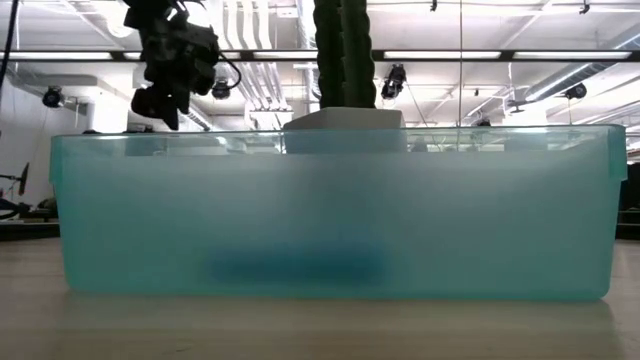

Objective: Pick & Place Kitchen Sink Supplies
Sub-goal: Put the dish soap into the right transparent bin

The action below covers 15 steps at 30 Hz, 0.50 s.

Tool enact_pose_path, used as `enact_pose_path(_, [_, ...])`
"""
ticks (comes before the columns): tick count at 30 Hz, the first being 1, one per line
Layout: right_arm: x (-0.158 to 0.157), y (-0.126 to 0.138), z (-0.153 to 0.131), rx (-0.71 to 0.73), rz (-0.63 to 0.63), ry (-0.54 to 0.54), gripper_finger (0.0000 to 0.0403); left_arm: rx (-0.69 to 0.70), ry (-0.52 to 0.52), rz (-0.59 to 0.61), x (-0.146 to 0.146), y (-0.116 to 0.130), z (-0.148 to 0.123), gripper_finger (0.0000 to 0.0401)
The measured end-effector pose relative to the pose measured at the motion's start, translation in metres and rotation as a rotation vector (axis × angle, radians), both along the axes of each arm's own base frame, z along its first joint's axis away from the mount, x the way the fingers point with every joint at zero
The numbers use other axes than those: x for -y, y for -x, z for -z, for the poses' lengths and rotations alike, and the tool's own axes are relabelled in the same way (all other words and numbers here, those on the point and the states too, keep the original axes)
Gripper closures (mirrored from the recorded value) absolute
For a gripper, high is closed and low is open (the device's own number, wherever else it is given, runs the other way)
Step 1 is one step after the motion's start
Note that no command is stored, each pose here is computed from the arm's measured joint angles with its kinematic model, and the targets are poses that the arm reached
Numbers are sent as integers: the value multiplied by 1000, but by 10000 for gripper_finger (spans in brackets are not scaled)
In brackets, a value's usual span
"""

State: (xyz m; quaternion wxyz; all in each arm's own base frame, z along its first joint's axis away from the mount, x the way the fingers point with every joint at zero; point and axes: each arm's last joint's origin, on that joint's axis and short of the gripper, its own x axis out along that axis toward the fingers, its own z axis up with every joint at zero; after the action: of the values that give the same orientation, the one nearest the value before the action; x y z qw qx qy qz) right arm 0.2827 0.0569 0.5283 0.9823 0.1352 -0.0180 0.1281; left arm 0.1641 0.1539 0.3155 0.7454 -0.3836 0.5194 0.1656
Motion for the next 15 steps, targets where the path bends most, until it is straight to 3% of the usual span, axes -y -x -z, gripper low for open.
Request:
enact_pose_path(7, [0, 1, 1, -15, -5, 3, 353, -63, 90, 31, 7, 3, 27, 210])
enact_pose_path(15, [0, 1, 3, -41, -5, 9, 353, -73, 122, 65, 14, 1, 43, 157])
